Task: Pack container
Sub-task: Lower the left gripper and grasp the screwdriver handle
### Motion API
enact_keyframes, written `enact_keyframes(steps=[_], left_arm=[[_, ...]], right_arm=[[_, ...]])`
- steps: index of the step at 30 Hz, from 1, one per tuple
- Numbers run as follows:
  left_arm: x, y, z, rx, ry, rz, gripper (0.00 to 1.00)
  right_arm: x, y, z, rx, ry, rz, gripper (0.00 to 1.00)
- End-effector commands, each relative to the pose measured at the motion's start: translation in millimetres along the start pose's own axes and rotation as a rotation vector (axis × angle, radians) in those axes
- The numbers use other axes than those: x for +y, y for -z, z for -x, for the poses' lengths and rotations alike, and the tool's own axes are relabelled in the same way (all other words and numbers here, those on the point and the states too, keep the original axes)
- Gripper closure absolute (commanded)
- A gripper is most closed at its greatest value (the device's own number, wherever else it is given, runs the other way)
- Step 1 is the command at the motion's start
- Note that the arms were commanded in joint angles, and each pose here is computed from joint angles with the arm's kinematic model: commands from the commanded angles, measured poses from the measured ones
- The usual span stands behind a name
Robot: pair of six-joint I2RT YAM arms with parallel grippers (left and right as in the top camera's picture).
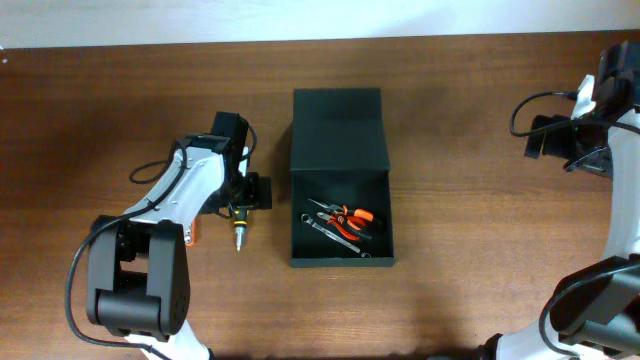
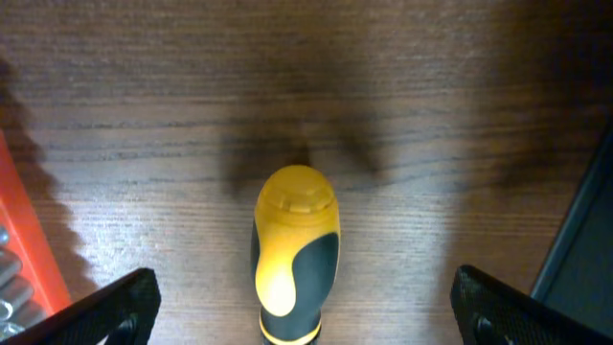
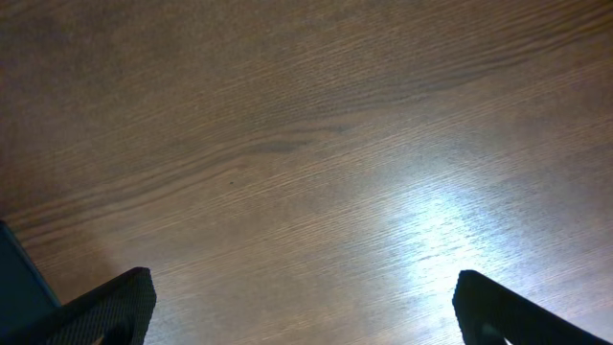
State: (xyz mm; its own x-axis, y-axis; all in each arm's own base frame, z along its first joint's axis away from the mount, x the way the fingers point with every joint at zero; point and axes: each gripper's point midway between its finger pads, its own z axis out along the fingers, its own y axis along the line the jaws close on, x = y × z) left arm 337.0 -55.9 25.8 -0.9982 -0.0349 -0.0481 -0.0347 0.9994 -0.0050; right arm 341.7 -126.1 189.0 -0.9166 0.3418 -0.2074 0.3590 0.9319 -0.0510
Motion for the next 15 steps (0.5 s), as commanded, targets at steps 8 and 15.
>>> enact_keyframes(steps=[8,15], left_arm=[[-0.5,-3.7,-0.5,0.005,-0.037,-0.008,0.01],[-1.3,-7.7,3.8,-0.006,-0.037,-0.009,0.01]], right_arm=[[-0.6,2.5,0.8,-0.010,-0.011,0.002,0.01],[-0.6,2.5,0.8,-0.010,-0.011,0.002,0.01]])
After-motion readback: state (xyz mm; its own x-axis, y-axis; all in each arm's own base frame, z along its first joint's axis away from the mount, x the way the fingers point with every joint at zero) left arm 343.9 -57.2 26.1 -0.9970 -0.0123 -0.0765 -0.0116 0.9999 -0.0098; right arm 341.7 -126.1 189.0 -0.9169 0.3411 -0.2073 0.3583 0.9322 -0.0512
